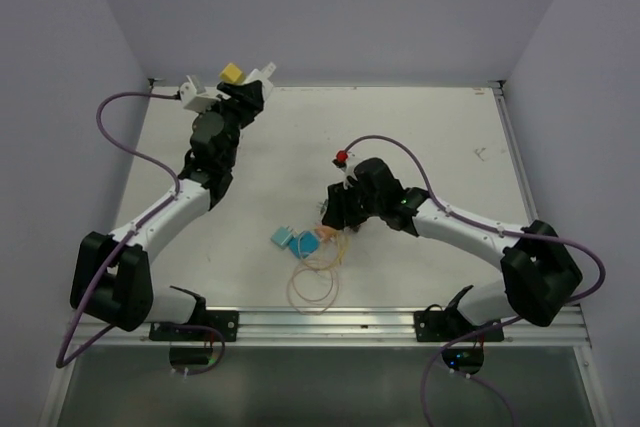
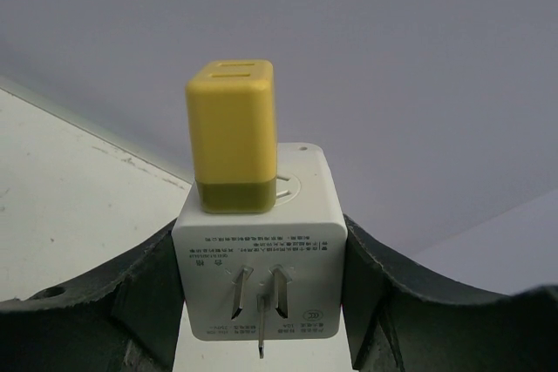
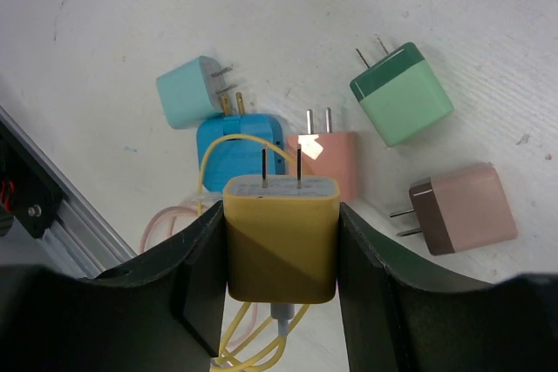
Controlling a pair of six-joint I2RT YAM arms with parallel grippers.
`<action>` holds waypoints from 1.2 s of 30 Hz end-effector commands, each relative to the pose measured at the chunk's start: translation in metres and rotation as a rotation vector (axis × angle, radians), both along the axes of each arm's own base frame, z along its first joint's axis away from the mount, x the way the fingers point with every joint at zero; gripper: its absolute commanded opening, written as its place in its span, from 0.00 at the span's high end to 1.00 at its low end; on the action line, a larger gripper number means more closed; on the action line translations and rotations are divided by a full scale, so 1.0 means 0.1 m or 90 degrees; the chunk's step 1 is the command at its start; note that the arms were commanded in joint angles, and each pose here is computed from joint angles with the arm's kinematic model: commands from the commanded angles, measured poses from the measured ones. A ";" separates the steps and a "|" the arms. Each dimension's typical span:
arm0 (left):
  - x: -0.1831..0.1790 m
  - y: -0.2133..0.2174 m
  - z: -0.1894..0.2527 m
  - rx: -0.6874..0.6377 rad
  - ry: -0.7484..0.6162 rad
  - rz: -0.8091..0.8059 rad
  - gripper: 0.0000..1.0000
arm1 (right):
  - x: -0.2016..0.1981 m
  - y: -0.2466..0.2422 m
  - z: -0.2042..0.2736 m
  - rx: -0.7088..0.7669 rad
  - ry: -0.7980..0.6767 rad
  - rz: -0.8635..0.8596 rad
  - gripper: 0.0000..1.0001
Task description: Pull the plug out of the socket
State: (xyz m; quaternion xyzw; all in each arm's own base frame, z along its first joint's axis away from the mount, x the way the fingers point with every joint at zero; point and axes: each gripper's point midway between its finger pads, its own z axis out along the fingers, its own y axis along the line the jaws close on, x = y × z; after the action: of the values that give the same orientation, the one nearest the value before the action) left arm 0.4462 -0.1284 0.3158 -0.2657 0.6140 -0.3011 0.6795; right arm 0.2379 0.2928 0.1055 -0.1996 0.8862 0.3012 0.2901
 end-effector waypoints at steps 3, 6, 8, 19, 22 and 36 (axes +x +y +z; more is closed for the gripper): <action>-0.26 -0.14 0.49 0.027 -0.066 -0.074 1.00 | 0.42 -0.20 0.38 0.006 -0.058 -0.088 1.00; -0.42 -0.28 0.36 0.063 -0.038 -0.144 1.00 | 0.70 -0.47 0.49 0.012 -0.067 -0.151 1.00; -0.53 -0.40 0.28 0.083 -0.026 -0.199 1.00 | 0.85 -0.64 0.52 0.016 -0.068 -0.193 1.00; -1.16 -0.69 -0.17 0.148 0.023 -0.395 1.00 | 0.82 -0.63 -0.10 0.017 0.068 -0.244 0.88; -1.28 -0.73 -0.24 0.163 0.018 -0.428 1.00 | 0.81 -0.64 -0.21 0.011 0.083 -0.252 0.82; -1.54 -0.84 -0.50 0.230 -0.018 -0.519 1.00 | 0.76 -0.62 -0.27 0.009 0.103 -0.248 0.35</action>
State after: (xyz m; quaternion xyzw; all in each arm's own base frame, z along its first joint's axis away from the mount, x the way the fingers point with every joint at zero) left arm 0.2955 -0.2058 0.2358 0.0684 0.7496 -0.4226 0.5047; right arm 0.3111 0.2242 0.0648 0.0089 0.9363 0.2414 0.2547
